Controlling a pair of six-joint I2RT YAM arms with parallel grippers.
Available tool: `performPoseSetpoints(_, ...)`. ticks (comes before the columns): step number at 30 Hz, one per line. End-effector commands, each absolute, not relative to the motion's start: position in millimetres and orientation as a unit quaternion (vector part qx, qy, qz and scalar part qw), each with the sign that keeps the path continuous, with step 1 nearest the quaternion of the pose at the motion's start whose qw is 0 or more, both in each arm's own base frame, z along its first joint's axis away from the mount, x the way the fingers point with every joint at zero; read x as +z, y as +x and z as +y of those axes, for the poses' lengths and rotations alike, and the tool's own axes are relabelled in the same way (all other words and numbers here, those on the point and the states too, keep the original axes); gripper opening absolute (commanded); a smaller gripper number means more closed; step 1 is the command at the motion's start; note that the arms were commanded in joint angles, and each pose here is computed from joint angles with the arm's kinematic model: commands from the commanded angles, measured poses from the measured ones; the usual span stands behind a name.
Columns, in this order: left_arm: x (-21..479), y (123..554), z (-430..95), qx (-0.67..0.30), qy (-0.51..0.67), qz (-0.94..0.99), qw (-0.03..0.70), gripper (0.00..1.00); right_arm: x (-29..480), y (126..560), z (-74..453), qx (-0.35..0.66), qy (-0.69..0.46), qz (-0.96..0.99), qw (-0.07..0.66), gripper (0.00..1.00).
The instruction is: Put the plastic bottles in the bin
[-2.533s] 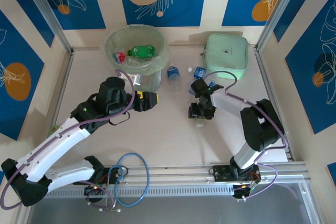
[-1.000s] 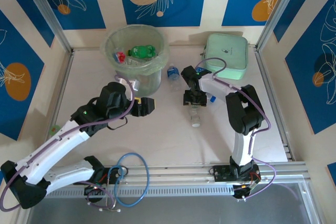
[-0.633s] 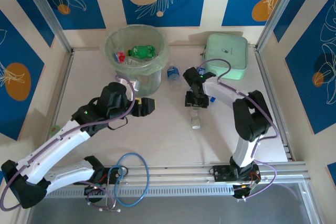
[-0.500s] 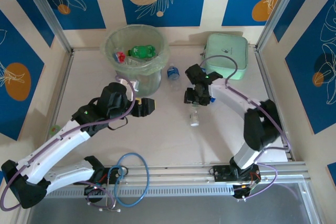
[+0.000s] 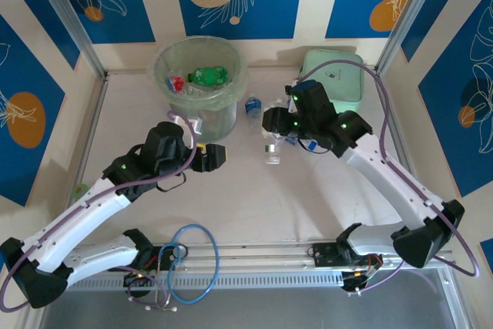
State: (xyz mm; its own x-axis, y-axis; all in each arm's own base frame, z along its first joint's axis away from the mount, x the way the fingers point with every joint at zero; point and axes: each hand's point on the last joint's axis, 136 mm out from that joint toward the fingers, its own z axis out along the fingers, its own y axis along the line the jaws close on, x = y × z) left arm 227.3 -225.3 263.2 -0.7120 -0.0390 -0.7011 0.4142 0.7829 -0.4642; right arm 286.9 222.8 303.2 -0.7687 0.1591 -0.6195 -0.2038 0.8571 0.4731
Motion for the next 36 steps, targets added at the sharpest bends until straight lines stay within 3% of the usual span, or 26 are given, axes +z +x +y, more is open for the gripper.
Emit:
performPoseSetpoints(1,270,226,-220,-0.308,0.108,0.867,0.378,0.8,348,274,234,0.316,-0.033,0.862,0.394,0.51)
performPoseSetpoints(9,274,221,-208,-0.291,0.106,0.868,0.388,0.79,405,240,238,0.379,-0.075,0.798,0.463,0.56)
performPoseSetpoints(17,274,217,-201,-0.292,0.092,0.869,0.389,0.79,462,295,284,0.413,-0.099,0.759,0.493,0.57)
performPoseSetpoints(21,276,213,-196,-0.292,0.089,0.868,0.391,0.79,465,315,298,0.414,-0.098,0.761,0.489,0.56)
performPoseSetpoints(30,270,215,-191,-0.275,0.093,0.871,0.397,0.8,454,285,254,0.415,-0.077,0.761,0.492,0.58)
performPoseSetpoints(36,262,219,-201,-0.287,0.09,0.871,0.388,0.79,462,296,260,0.444,-0.071,0.747,0.49,0.59)
